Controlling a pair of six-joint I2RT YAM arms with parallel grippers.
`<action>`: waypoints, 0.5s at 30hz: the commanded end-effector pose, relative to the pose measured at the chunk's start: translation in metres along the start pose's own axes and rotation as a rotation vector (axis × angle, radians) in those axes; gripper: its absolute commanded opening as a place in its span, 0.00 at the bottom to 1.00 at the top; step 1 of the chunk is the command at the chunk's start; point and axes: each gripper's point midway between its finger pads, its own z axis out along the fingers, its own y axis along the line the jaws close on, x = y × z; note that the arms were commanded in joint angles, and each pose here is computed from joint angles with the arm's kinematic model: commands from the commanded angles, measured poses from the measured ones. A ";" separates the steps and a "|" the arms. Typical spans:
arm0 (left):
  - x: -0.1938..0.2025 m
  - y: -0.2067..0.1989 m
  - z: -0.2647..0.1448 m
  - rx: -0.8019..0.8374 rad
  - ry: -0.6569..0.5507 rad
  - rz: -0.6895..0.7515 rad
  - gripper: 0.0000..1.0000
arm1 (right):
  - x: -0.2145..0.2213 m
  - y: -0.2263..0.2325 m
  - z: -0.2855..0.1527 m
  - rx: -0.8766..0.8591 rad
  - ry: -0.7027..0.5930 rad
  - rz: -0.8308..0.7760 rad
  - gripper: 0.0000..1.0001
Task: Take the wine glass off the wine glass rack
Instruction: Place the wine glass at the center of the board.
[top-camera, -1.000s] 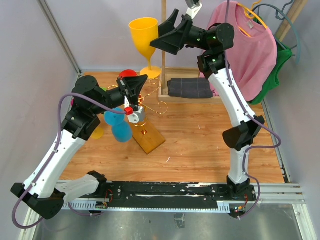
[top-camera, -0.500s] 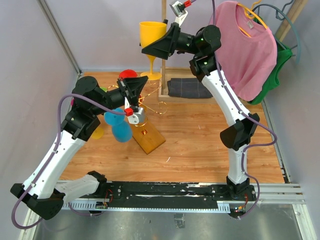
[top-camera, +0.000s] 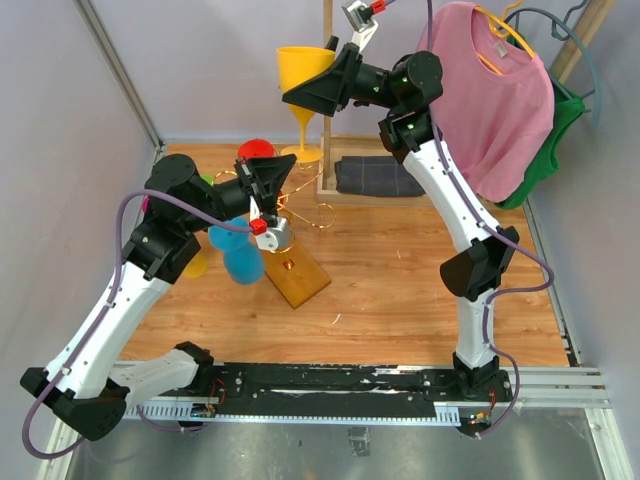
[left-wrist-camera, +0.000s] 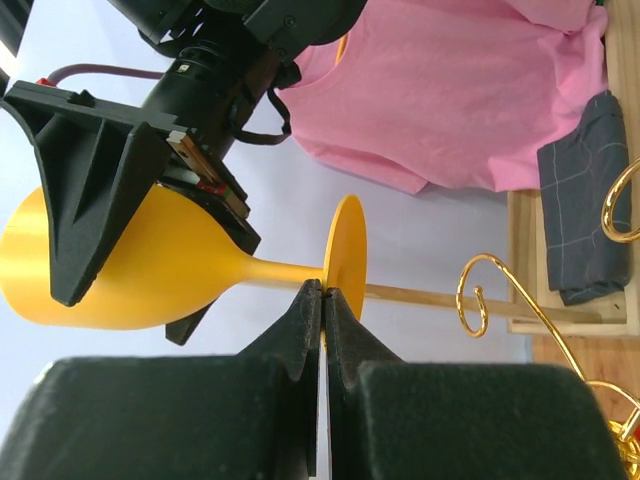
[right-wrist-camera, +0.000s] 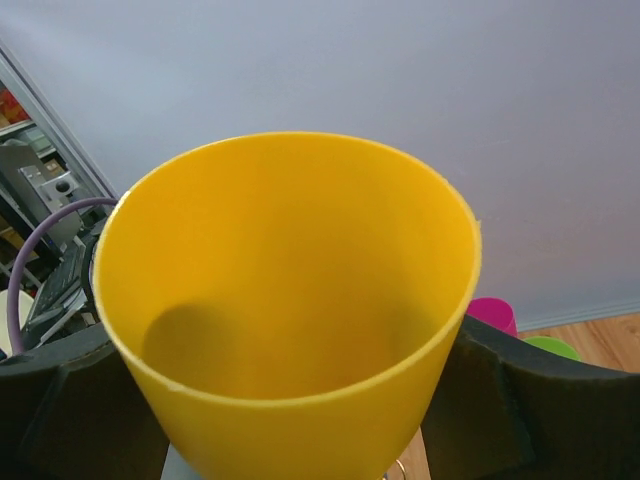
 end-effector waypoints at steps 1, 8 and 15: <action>-0.010 0.008 -0.003 -0.025 -0.024 0.029 0.00 | -0.021 0.021 -0.005 -0.029 -0.054 -0.073 0.74; -0.005 0.010 -0.003 -0.044 0.000 0.019 0.07 | -0.019 0.015 -0.010 -0.019 -0.063 -0.055 0.68; 0.006 0.026 -0.004 -0.122 0.057 -0.037 0.76 | -0.025 0.022 -0.016 -0.013 -0.074 -0.068 0.67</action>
